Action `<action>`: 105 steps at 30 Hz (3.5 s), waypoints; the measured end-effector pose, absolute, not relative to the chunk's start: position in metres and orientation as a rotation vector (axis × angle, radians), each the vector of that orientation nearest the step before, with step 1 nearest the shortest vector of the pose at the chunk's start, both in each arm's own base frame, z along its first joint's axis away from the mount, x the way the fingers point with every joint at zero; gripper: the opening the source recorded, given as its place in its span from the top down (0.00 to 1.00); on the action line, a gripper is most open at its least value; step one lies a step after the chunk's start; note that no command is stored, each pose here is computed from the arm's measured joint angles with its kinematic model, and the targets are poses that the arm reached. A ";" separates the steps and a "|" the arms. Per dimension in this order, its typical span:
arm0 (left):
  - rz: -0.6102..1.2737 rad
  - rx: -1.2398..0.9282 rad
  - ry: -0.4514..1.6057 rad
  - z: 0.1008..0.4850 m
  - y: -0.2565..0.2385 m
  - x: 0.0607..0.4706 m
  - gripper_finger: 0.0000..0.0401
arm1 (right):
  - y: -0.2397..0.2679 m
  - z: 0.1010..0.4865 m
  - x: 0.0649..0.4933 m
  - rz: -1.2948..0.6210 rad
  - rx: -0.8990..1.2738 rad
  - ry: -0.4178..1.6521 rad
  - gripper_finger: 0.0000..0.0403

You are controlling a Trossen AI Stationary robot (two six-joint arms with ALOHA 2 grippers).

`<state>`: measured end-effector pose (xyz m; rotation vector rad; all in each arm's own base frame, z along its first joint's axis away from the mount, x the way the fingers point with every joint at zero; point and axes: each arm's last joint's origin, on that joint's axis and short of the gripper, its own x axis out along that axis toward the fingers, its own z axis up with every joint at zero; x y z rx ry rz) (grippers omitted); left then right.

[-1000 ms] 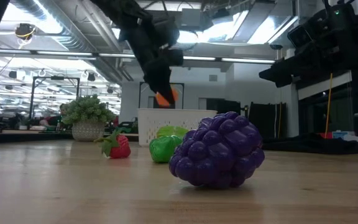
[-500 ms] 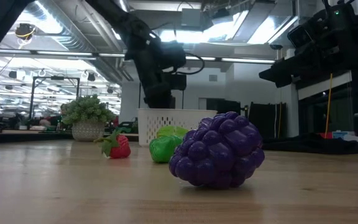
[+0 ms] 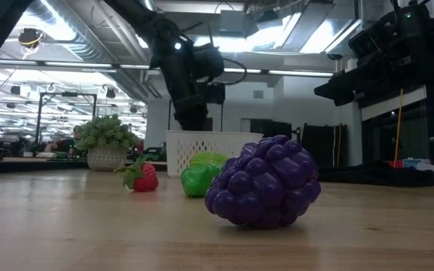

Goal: Pick and placing Produce into tupperware
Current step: Put the tangerine into the white bin

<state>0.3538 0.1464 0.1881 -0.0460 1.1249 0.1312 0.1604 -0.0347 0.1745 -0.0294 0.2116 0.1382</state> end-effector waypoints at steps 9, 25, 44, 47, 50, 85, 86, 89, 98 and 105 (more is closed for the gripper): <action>0.127 -0.004 1.055 0.218 0.142 0.346 0.35 | -0.035 0.174 0.160 0.138 -0.029 0.212 0.47; 0.099 0.010 1.092 0.214 0.137 0.346 0.35 | -0.035 0.174 0.160 0.138 -0.027 0.212 0.47; 0.094 -0.006 1.138 0.193 0.134 0.338 0.35 | -0.035 0.175 0.160 0.138 -0.027 0.211 0.47; 0.097 -0.003 1.128 0.193 0.135 0.338 0.35 | -0.035 0.174 0.160 0.138 -0.026 0.211 0.47; 0.100 0.002 1.113 0.194 0.136 0.340 0.35 | -0.035 0.174 0.160 0.138 -0.026 0.211 0.47; 0.124 0.019 1.097 0.185 0.139 0.346 0.35 | -0.034 0.174 0.160 0.143 -0.026 0.211 0.47; 0.134 0.025 1.100 0.185 0.139 0.346 0.35 | -0.034 0.174 0.160 0.143 -0.026 0.211 0.47; 0.156 0.038 1.107 0.185 0.140 0.346 0.35 | -0.034 0.174 0.160 0.143 -0.026 0.211 0.47; 0.182 0.029 1.105 0.185 0.140 0.346 0.35 | -0.034 0.174 0.160 0.143 -0.026 0.211 0.47; 0.189 -0.011 1.094 0.185 0.140 0.347 0.35 | -0.034 0.174 0.160 0.143 -0.026 0.211 0.47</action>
